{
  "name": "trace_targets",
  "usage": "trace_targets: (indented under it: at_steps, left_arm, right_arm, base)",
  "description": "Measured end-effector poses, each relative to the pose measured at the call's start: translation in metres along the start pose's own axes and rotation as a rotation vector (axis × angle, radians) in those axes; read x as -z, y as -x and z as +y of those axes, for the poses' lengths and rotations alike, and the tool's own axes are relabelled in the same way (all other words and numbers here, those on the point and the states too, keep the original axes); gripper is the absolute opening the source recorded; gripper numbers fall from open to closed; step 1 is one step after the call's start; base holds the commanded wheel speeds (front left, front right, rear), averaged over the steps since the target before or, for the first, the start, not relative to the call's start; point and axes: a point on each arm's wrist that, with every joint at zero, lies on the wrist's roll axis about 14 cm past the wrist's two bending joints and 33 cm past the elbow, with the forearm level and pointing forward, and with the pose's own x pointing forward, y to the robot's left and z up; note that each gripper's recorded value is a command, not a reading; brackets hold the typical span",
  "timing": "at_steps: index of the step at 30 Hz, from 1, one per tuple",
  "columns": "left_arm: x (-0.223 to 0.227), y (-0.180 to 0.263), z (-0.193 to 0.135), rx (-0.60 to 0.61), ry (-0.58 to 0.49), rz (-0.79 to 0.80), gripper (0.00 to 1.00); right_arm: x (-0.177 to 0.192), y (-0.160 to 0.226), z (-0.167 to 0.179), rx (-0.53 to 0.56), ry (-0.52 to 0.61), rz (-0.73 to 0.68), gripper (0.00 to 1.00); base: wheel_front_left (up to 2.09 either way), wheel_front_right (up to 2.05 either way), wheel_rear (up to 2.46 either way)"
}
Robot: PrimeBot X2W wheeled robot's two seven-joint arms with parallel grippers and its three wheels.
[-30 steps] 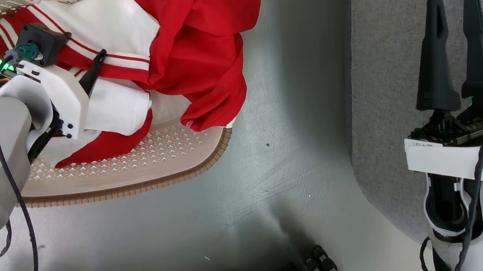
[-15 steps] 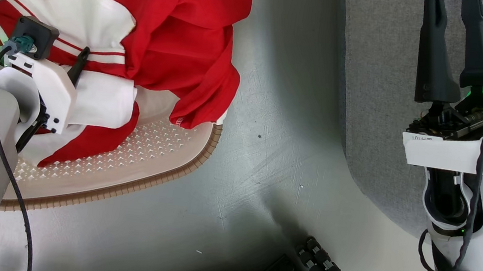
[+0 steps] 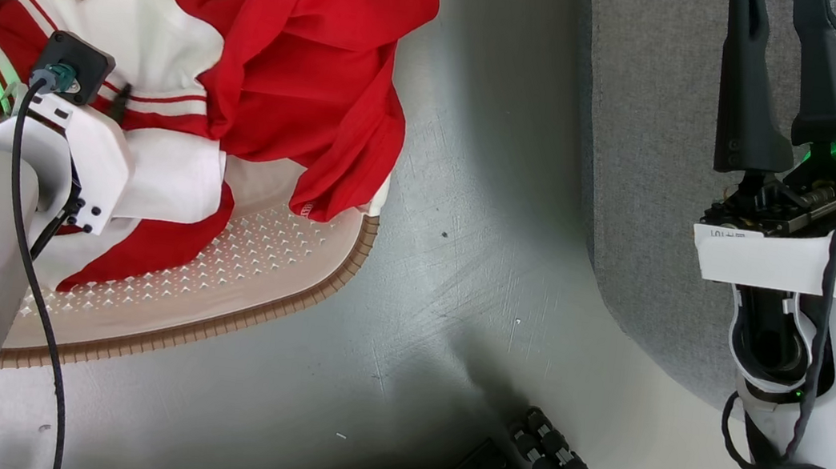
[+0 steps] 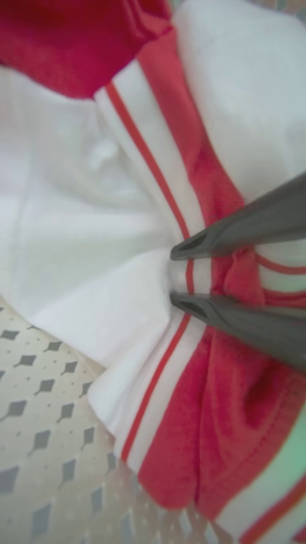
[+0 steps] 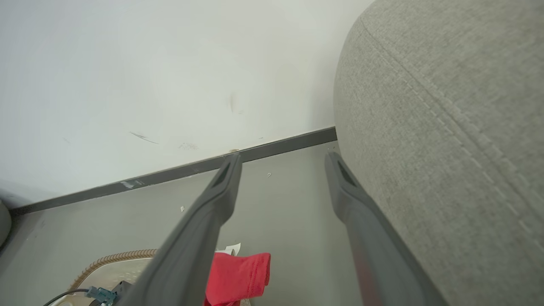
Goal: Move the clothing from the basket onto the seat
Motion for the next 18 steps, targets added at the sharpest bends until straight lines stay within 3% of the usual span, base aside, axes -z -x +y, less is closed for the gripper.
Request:
trace_targets:
  at_steps: [1,18]
  left_arm:
    - [0.000,0.000,0.000,0.002,-0.001,0.000,0.00]
    - [-0.039,0.006,-0.010,0.026,-0.035,-0.123,0.00]
  right_arm:
    - [0.000,0.000,0.000,0.000,0.000,0.000,1.00]
    - [-0.023,-0.007,-0.002,0.004,0.006,-0.060,1.00]
  base:
    - [0.00,0.00,0.00]
    - [0.00,0.00,0.00]
